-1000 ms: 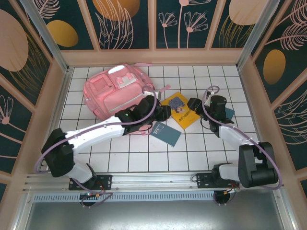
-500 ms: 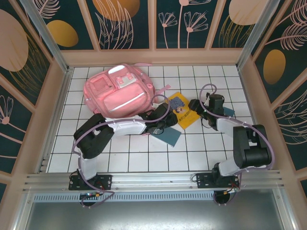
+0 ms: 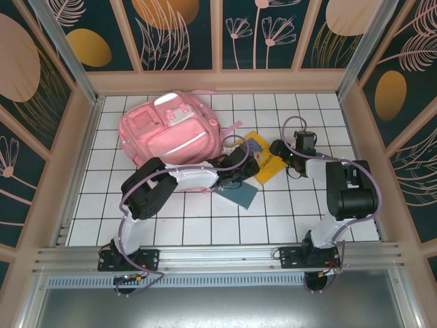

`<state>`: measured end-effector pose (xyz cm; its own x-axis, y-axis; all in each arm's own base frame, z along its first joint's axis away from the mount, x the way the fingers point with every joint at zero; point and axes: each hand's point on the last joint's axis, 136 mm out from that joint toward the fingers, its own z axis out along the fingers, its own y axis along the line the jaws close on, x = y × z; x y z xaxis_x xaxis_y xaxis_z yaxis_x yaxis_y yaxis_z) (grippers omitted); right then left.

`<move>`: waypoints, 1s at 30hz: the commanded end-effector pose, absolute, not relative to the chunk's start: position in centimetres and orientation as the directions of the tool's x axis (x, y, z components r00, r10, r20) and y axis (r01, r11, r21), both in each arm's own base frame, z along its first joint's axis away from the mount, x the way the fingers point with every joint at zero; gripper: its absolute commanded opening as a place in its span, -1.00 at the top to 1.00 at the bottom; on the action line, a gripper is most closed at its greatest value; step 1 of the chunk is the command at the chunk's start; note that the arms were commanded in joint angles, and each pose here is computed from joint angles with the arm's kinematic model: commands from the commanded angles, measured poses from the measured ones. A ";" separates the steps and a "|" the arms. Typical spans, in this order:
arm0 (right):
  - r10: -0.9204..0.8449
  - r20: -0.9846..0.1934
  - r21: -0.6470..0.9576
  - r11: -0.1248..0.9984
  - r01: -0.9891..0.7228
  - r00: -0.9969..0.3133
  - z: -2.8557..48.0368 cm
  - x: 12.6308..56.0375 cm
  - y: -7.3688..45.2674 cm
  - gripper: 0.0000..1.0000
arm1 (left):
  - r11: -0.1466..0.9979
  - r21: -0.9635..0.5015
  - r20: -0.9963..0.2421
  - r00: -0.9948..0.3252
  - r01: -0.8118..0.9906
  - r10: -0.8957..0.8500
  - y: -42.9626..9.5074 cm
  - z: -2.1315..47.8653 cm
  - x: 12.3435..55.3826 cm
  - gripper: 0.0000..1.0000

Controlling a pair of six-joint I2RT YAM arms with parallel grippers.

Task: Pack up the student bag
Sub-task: Pick up the book at the center of the table.

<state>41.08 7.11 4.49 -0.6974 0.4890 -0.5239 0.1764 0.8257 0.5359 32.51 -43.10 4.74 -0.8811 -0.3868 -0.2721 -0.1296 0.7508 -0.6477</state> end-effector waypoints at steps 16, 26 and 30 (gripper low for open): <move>0.479 -0.466 0.592 0.794 0.139 -0.744 3.8 36.2 9.5 -0.17 | 0.647 -0.759 -0.245 -0.889 -0.071 -0.387 -46.1 4.3 34.4 0.09; 0.479 -0.453 0.622 0.774 0.119 -0.752 4.3 36.1 10.1 -0.17 | 0.556 -0.826 -0.338 -0.873 0.094 -0.353 -47.6 8.4 34.8 0.67; 0.477 -0.475 0.641 0.764 0.081 -0.740 6.2 36.2 10.4 -0.33 | 0.546 -0.828 -0.352 -0.875 0.126 -0.332 -47.6 9.4 34.6 1.00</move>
<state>36.77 8.65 4.28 -0.7247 0.4917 -0.4827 0.1515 0.7971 0.5845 34.99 -45.83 5.61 -0.8749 -0.3706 -0.3118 0.0118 0.6272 -0.7788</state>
